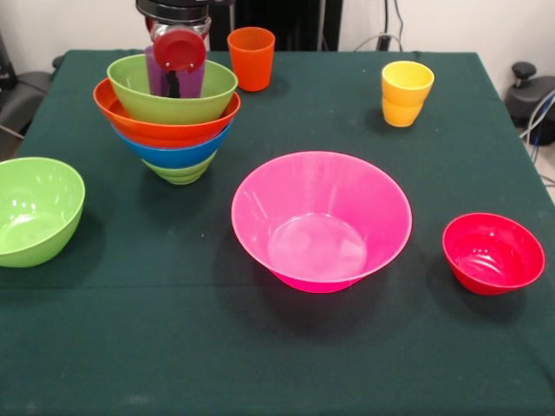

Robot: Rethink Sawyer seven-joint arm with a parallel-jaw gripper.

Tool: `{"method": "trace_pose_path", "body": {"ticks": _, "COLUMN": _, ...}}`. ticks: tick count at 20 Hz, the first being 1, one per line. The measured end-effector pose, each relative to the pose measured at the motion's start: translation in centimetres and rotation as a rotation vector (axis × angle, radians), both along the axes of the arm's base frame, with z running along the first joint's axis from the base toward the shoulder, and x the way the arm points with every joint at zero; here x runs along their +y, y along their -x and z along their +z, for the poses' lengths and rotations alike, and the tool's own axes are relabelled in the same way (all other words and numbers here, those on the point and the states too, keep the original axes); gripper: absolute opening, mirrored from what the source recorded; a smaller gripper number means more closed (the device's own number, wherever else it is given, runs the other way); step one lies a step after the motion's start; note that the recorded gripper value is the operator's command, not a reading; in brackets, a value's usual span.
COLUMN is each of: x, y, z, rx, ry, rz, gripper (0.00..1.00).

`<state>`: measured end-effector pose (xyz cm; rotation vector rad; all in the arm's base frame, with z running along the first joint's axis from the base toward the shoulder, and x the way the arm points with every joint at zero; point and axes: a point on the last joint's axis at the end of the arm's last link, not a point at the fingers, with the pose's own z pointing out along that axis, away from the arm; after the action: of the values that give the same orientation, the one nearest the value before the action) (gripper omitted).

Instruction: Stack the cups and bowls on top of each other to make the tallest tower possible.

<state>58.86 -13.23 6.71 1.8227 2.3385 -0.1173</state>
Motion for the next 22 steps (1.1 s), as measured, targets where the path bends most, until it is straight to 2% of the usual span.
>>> {"method": "trace_pose_path", "body": {"ticks": 14, "x": 0.5, "y": -0.3, "z": 0.1, "rx": -0.003, "ry": -0.01, "rz": 0.006, "gripper": 1.0}}
{"method": "trace_pose_path", "body": {"ticks": 19, "x": 0.7, "y": -0.8, "z": 0.9, "rx": -0.019, "ry": -0.009, "rz": 0.009, "gripper": 1.0}}
{"method": "trace_pose_path", "body": {"ticks": 22, "x": 0.9, "y": -0.9, "z": 2.4, "rx": -0.028, "ry": -0.009, "rz": 0.011, "gripper": 1.0}}
